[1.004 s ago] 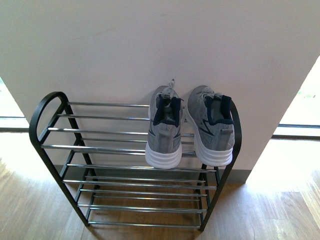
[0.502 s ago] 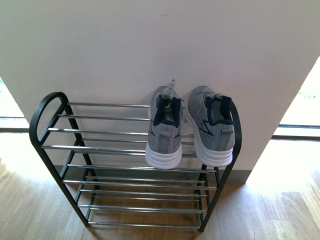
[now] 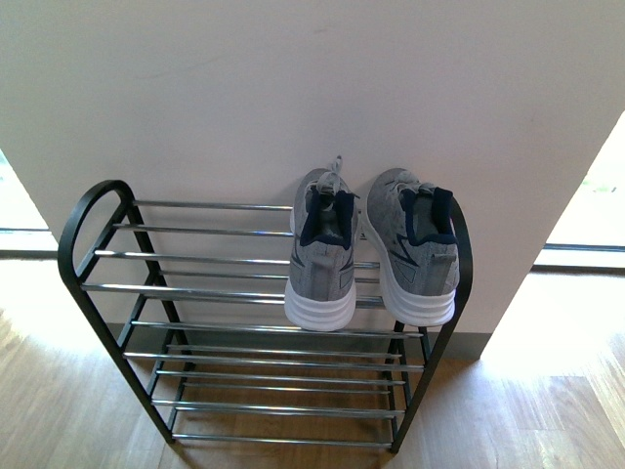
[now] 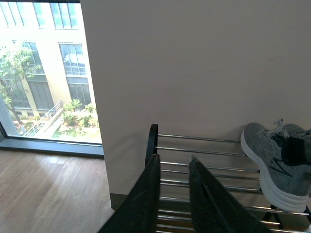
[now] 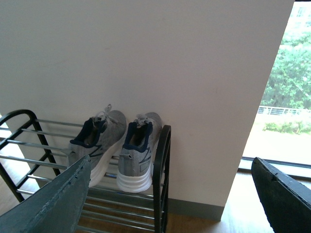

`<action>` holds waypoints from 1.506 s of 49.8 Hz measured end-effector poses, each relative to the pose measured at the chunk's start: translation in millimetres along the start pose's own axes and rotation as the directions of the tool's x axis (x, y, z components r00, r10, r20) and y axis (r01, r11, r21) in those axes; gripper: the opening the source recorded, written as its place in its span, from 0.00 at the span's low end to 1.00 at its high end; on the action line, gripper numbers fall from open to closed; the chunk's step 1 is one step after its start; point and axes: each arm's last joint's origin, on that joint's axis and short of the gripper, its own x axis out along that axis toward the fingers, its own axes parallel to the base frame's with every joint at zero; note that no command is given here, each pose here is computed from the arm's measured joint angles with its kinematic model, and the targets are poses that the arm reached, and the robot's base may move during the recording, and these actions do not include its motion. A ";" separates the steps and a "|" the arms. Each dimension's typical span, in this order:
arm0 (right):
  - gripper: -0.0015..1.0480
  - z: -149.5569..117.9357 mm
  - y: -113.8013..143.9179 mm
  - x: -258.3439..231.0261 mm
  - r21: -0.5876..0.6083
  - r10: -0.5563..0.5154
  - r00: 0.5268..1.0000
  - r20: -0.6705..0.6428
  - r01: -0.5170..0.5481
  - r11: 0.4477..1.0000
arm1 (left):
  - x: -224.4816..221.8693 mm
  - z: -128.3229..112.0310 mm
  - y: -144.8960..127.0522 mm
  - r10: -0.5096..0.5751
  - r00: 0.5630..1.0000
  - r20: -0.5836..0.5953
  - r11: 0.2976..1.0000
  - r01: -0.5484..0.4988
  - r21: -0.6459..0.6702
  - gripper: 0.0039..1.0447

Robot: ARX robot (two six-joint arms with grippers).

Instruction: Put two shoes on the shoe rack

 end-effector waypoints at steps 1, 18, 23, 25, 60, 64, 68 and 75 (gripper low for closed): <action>0.91 0.0 0.0 0.0 0.000 0.000 1.000 0.000 0.000 1.000 | 0.0 0.0 0.0 0.000 1.000 0.000 1.000 0.000 0.000 0.24; 0.91 0.0 -0.1 0.0 0.001 -0.005 1.000 0.000 0.005 1.000 | 0.0 0.0 -0.1 -0.004 1.000 0.000 1.000 0.004 0.002 0.84; 0.91 -0.1 -0.1 0.0 0.000 -0.003 1.000 -0.001 0.003 1.000 | 0.0 0.0 0.0 0.000 1.000 0.000 1.000 0.000 0.003 0.91; 0.91 0.0 -0.1 0.0 0.000 -0.003 1.000 0.000 0.003 1.000 | 0.0 0.0 0.0 0.000 1.000 0.000 1.000 0.000 0.003 0.91; 0.91 0.0 0.0 0.0 0.000 0.000 1.000 0.000 0.000 1.000 | 0.0 0.0 0.0 0.000 1.000 0.000 1.000 0.000 0.003 0.91; 0.91 0.0 0.0 0.0 0.000 0.000 1.000 0.000 0.000 1.000 | 0.0 0.0 0.0 0.000 1.000 0.000 1.000 0.000 0.003 0.91; 0.91 0.0 0.0 0.0 0.000 0.000 1.000 0.000 0.000 1.000 | 0.0 0.0 0.0 0.000 1.000 0.000 1.000 0.000 0.003 0.91; 0.91 0.0 0.0 0.0 0.000 -0.001 1.000 0.000 0.001 1.000 | 0.0 0.0 0.0 0.000 1.000 0.000 1.000 0.000 0.003 0.91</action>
